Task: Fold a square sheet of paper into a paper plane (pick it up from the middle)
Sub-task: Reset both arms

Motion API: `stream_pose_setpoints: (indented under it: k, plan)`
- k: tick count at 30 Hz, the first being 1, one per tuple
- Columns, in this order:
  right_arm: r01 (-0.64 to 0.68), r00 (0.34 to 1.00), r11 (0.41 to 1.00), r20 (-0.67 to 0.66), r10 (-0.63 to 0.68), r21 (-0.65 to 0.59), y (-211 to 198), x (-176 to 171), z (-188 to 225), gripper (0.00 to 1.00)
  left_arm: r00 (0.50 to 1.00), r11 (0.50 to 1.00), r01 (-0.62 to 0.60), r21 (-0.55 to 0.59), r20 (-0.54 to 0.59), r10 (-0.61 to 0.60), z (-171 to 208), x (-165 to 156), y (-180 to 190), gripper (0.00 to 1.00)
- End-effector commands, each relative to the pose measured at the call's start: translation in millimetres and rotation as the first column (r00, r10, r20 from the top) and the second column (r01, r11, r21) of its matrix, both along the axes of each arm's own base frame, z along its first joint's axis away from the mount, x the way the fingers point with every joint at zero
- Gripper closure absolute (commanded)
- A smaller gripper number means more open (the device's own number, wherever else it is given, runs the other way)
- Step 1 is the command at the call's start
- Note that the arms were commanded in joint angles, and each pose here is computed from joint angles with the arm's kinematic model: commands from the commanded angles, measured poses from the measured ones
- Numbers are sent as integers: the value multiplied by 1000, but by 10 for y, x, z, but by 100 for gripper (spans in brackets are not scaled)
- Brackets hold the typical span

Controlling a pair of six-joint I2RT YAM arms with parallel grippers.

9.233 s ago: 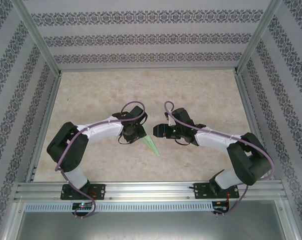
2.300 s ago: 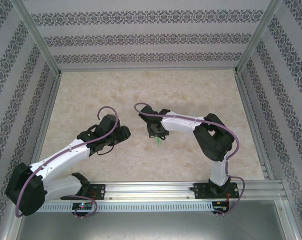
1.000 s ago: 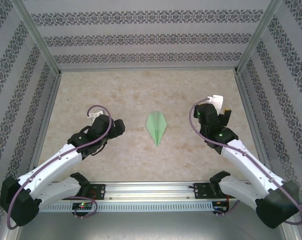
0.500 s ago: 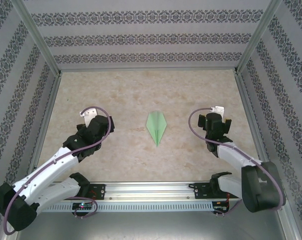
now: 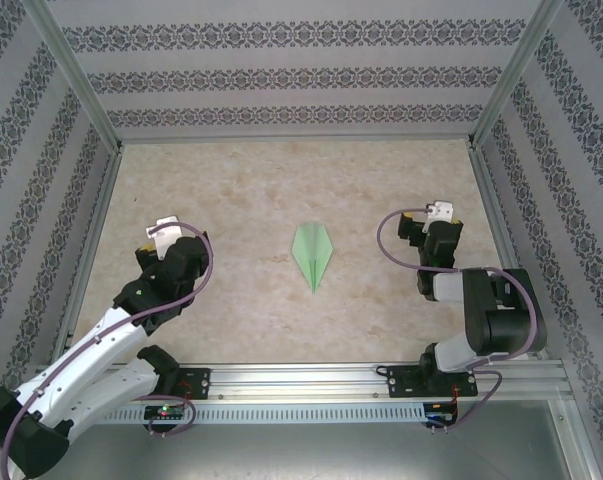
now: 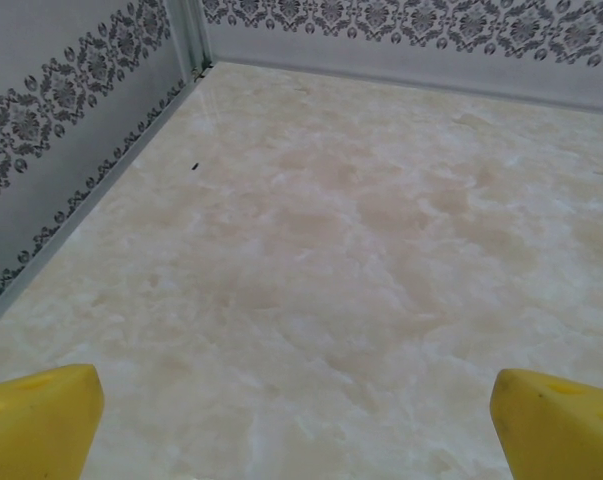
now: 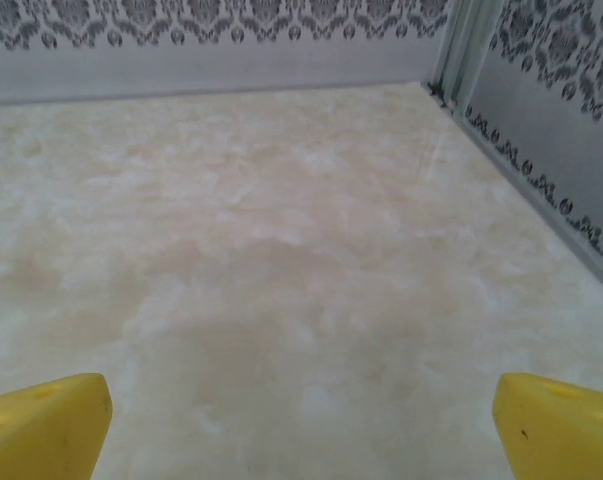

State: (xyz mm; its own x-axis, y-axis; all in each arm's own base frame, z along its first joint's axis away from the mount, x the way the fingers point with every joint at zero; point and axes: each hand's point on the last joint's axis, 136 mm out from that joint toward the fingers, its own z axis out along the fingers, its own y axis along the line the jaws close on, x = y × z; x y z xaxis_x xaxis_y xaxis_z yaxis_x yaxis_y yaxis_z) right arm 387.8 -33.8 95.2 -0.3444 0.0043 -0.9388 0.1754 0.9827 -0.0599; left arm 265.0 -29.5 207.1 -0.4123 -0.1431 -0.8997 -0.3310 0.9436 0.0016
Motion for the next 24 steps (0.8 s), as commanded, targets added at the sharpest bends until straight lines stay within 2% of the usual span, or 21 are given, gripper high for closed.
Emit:
stream_pose_setpoints:
  k: [1,2,10,13,18,24]
  plan:
    - [-71,992,997,109,69,21,124,143,303,2,998,998,-34,52,52,31,87,64,115,0]
    - [-64,989,998,138,61,19,118,134,318,2,997,998,-39,53,64,36,97,92,131,0]
    - [-46,992,999,116,44,12,98,124,306,2,992,985,-113,129,71,104,84,328,488,0]
    - [-46,992,999,116,44,13,101,126,310,2,986,981,-151,125,83,142,0,437,630,0]
    - [-45,992,999,116,43,13,99,124,312,2,996,982,-57,179,79,44,-273,780,538,0]
    - [-46,992,999,116,44,12,101,126,315,2,994,972,39,230,89,-61,-561,1044,376,0]
